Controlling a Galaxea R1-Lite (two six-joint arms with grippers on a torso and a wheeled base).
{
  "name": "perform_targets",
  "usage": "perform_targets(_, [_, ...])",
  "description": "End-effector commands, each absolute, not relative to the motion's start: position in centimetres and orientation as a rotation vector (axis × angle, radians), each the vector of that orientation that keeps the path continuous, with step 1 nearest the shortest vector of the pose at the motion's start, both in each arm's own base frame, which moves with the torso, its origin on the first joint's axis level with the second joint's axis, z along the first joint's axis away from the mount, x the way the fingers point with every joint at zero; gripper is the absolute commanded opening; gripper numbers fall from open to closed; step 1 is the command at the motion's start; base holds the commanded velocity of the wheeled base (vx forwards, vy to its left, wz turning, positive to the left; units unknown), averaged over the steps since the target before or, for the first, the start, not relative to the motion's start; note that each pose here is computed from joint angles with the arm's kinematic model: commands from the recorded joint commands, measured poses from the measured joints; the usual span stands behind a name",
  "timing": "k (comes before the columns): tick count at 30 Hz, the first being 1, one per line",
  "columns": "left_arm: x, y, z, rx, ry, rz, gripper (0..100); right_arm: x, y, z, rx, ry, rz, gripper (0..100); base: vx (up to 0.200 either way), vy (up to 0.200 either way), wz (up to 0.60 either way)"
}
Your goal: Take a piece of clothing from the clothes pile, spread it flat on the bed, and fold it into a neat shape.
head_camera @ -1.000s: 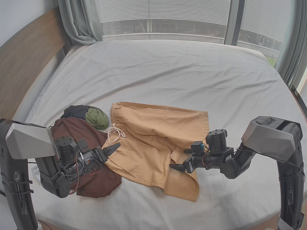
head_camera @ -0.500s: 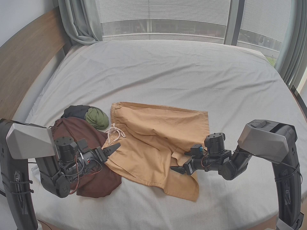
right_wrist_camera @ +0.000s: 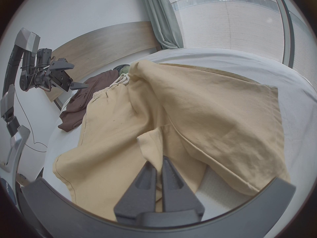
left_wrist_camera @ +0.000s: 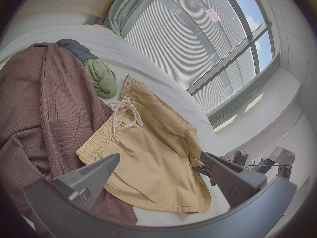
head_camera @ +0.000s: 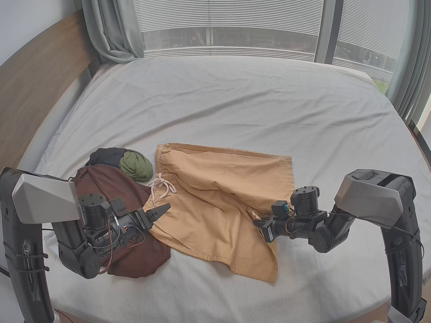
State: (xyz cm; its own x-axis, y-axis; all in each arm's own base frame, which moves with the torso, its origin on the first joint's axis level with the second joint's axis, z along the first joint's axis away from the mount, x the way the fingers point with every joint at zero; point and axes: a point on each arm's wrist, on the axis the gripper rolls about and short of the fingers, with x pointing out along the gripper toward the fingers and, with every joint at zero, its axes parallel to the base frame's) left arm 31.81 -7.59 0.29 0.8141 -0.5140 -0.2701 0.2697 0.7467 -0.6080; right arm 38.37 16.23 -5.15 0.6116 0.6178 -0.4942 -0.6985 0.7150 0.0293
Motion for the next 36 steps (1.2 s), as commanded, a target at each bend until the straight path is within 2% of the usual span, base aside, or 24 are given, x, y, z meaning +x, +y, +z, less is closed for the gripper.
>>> perform_targets(1, [31.8, -7.6, 0.0, -0.584, 0.453, -0.441, 100, 38.2, 15.6, -4.8, -0.171, 0.499, 0.751, 0, 0.0, 0.0, 0.0])
perform_targets(16, [31.9, -7.7, 0.0, -0.584, 0.451, -0.444, 100, 37.3, 7.6, -4.8, -0.117, 0.501, 0.561, 0, 0.0, 0.0, 0.0])
perform_targets(20, [32.0, -7.5, -0.2, -0.586, 0.452, -0.435, 100, 37.4, 6.6, -5.0, -0.107, 0.505, 0.507, 0, 0.0, 0.0, 0.0])
perform_targets(30, [32.1, -7.3, -0.4, -0.587, 0.456, -0.427, 100, 37.5, 7.0, -4.7, -0.078, 0.474, 0.504, 0, 0.0, 0.0, 0.0])
perform_targets(31, [32.1, -7.3, -0.5, -0.589, 0.459, -0.425, 100, 37.5, 7.2, -4.6, -0.078, 0.471, 0.508, 100, 0.0, 0.0, 0.0])
perform_targets(36, [32.4, -6.2, -0.6, -0.595, 0.45, -0.39, 100, 37.5, 7.3, -3.6, -0.082, 0.415, 0.476, 100, 0.0, 0.0, 0.0])
